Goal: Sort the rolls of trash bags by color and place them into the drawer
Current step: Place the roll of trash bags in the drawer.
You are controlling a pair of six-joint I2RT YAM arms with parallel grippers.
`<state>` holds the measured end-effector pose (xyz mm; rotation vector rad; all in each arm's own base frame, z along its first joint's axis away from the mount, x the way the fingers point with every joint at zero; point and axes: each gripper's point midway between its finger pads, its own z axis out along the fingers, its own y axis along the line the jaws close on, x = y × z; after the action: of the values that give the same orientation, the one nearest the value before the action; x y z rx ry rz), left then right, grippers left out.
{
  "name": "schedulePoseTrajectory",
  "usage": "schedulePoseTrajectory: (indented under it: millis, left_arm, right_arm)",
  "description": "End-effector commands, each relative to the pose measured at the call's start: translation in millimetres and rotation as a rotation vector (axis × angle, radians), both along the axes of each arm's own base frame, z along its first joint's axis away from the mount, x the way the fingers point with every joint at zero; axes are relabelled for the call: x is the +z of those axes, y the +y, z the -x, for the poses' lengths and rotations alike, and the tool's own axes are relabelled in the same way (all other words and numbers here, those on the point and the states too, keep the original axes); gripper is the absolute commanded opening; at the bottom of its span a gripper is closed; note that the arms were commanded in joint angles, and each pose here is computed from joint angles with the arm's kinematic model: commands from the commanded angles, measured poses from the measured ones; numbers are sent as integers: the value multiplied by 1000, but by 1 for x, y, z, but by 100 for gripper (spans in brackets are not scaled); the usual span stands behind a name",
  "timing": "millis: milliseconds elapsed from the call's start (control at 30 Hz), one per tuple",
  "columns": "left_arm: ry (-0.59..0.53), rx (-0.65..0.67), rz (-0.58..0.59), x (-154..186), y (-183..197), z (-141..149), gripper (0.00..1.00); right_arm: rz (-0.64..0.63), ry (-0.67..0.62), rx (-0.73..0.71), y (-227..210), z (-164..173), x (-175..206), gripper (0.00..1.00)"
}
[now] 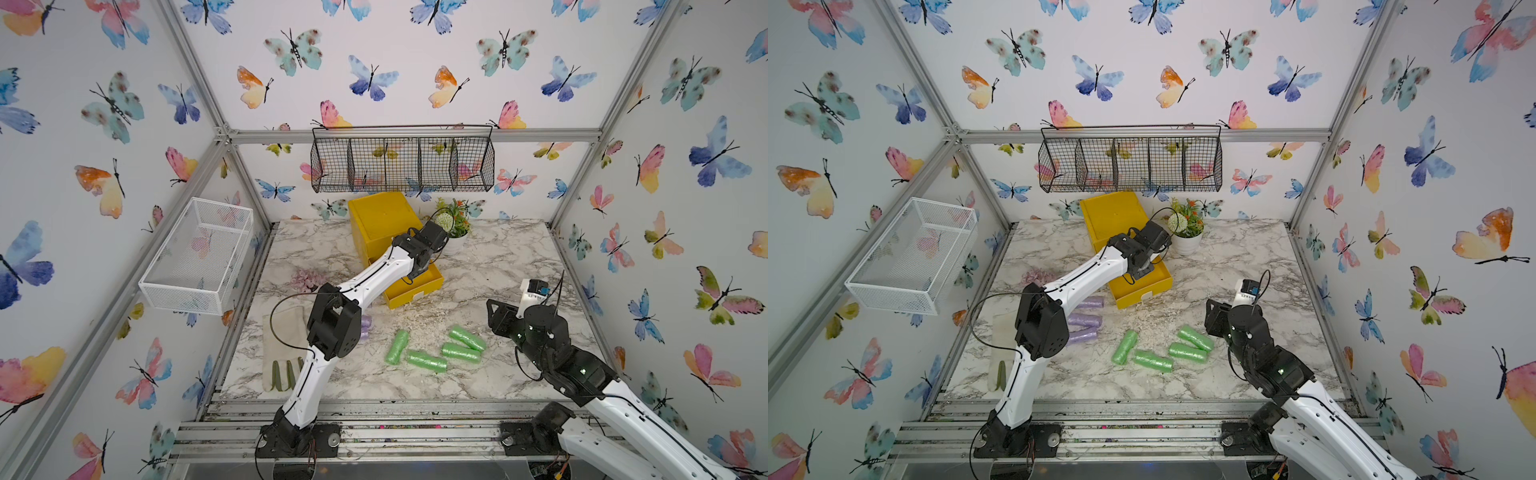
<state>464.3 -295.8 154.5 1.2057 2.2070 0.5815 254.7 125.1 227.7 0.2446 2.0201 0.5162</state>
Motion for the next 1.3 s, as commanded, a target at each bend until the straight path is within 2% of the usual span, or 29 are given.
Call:
schedulePoseTrajectory:
  millis: [0, 333, 567, 767, 900, 1033, 1267]
  left_arm:
    - [-34, -15, -46, -3, 2, -13, 0]
    - [-60, -45, -73, -8, 2, -28, 1]
    - [-74, -53, -92, -14, 1, -36, 8]
    - [-75, -54, -104, -18, 2, -38, 21]
    - [-89, -52, -100, -13, 1, -39, 34]
    - [-98, -55, -89, -6, 1, -37, 43]
    - [-116, -67, -63, 9, -3, -32, 50]
  right_arm:
    - [12, -16, -13, -3, -2, 7, 48]
    - [25, -10, -10, -1, -5, 2, 48]
    - [29, -2, -3, 3, -8, -1, 48]
    - [34, 2, -2, 4, -9, -4, 48]
    - [34, 2, -2, 4, -10, -5, 48]
    - [34, 3, -1, 5, -10, -5, 48]
    - [26, 3, -2, 4, -9, -4, 49]
